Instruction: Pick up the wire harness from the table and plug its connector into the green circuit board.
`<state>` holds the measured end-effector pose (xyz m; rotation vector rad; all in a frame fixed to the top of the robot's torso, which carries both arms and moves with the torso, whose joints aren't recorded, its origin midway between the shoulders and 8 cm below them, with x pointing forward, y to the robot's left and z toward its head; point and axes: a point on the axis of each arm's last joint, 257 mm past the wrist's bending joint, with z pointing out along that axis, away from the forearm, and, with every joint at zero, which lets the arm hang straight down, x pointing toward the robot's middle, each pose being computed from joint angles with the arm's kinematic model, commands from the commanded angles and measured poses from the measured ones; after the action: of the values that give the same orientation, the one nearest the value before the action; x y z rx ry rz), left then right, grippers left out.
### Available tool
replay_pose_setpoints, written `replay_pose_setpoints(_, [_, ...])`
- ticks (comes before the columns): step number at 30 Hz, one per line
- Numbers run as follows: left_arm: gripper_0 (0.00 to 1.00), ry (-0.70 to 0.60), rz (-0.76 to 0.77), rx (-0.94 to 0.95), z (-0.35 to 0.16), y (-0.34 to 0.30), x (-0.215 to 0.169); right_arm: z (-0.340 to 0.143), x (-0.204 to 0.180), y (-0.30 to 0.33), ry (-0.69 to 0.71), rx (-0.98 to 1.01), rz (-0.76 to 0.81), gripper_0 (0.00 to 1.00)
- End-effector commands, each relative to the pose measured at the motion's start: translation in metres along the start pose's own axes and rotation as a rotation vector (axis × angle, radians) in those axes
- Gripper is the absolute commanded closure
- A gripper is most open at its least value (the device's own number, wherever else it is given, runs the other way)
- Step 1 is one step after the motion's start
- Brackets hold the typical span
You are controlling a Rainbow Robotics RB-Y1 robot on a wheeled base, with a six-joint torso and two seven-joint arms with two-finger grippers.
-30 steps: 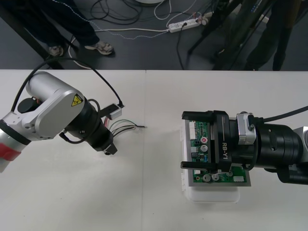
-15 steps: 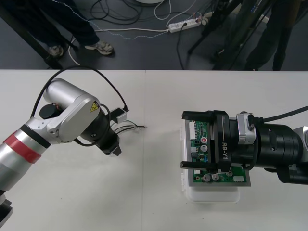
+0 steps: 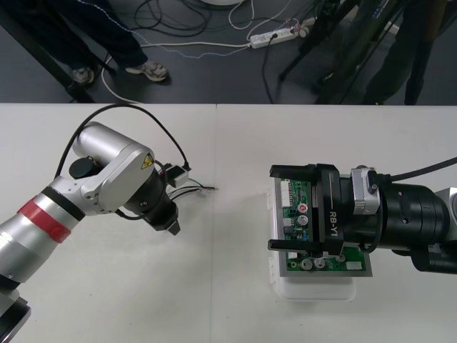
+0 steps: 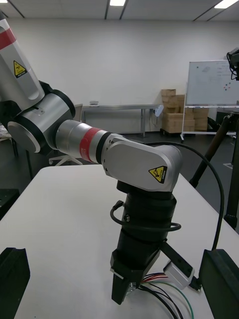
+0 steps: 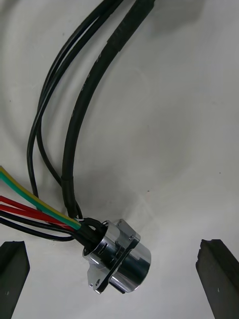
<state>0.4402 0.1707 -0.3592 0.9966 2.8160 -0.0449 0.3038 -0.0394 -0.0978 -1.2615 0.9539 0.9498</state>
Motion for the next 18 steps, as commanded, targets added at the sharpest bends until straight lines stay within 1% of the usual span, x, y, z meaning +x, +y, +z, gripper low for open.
replay_pose_setpoints(1, [0.01, 0.007, 0.101, -0.016, -0.009, -0.005, -0.014, 0.011, -0.017, 0.0, -0.026, -0.019, -0.078, 0.0])
replay_pose_setpoints(4, [0.02, 0.011, 0.103, -0.019, -0.009, -0.004, -0.013, 0.011, -0.017, 0.0, -0.026, -0.019, -0.078, 0.0])
replay_pose_setpoints(6, [0.05, 0.018, 0.107, -0.023, -0.007, -0.004, -0.011, 0.011, -0.017, 0.0, -0.026, -0.019, -0.078, 0.0])
replay_pose_setpoints(11, [0.07, 0.023, 0.105, -0.021, -0.006, -0.005, -0.01, 0.011, -0.017, 0.001, -0.026, -0.019, -0.078, 0.0])
replay_pose_setpoints(18, [0.07, 0.047, 0.084, -0.006, 0.002, -0.003, -0.001, 0.011, -0.017, 0.0, -0.026, -0.019, -0.079, 0.0])
